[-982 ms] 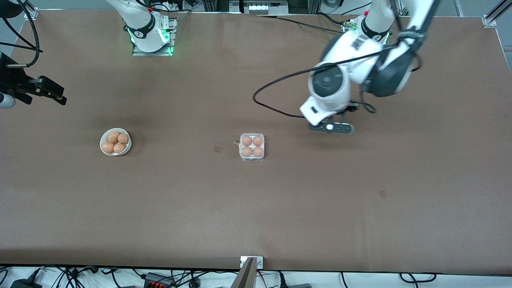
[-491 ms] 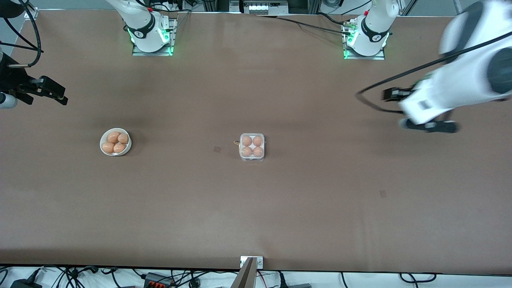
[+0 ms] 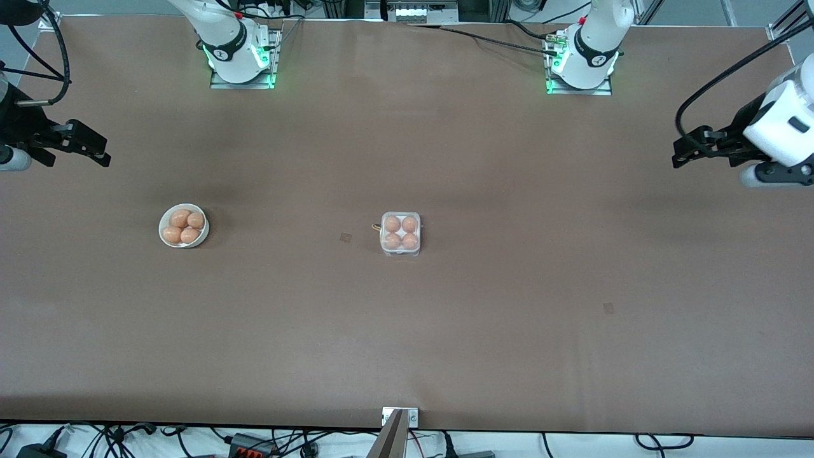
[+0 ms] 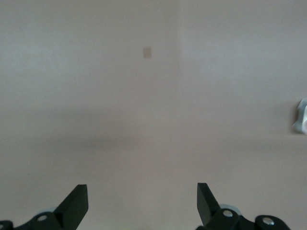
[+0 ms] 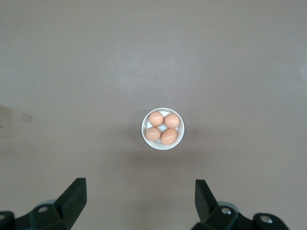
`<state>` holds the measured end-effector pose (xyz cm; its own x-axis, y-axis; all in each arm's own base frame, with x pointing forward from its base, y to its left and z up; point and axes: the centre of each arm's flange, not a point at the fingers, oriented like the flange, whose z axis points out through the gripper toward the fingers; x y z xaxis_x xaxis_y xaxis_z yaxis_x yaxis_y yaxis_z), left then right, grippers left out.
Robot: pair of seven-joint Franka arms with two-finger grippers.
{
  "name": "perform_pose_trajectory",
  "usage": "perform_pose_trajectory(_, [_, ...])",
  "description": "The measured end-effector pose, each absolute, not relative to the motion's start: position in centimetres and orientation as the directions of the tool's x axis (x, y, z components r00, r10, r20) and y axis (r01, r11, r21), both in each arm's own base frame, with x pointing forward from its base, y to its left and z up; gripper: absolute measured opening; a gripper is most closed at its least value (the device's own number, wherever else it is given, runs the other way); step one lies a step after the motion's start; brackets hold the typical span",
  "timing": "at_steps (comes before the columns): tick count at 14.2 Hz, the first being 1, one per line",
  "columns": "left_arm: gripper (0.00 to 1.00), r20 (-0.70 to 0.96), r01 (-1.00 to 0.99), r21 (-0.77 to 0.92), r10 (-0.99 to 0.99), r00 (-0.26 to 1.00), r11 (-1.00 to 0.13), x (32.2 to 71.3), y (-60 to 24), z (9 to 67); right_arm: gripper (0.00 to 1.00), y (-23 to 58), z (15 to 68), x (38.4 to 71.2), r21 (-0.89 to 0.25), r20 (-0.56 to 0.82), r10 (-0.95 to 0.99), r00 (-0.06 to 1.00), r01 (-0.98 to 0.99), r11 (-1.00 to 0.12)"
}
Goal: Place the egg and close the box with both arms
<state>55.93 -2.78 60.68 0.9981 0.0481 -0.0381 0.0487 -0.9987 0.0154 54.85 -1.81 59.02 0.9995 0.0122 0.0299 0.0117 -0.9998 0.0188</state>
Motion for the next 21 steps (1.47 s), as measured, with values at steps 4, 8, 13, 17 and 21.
perform_pose_trajectory(4, [1.00, 0.018, 0.048, 0.025, 0.049, 0.999, -0.999, 54.0, -3.0, 58.8, 1.00, -2.0, 58.8, 54.6, 0.018, 0.007, 0.008, 1.000, 0.008, -1.000])
perform_pose_trajectory(8, [1.00, 0.022, 0.025, 0.024, 0.026, 0.999, -0.999, 52.7, -4.2, 58.2, 1.00, -2.0, 58.7, 54.6, 0.017, 0.001, 0.008, 1.000, 0.008, -1.000])
perform_pose_trajectory(13, [1.00, -0.041, 0.014, 0.018, 0.013, 0.999, -1.000, 52.2, -4.8, 58.0, 1.00, -2.0, 58.5, 54.5, 0.017, -0.004, -0.021, 1.000, -0.021, -1.000])
perform_pose_trajectory(17, [1.00, -0.066, 0.013, 0.017, 0.012, 0.998, -1.000, 53.0, -4.8, 58.5, 1.00, -2.0, 58.0, 54.5, 0.018, -0.011, -0.057, 0.998, -0.057, -0.998])
perform_pose_trajectory(21, [1.00, -0.071, 0.011, 0.017, 0.010, 0.997, -1.000, 53.3, -4.9, 58.3, 1.00, -2.1, 58.0, 54.5, 0.018, -0.010, -0.054, 0.999, -0.054, -0.998])
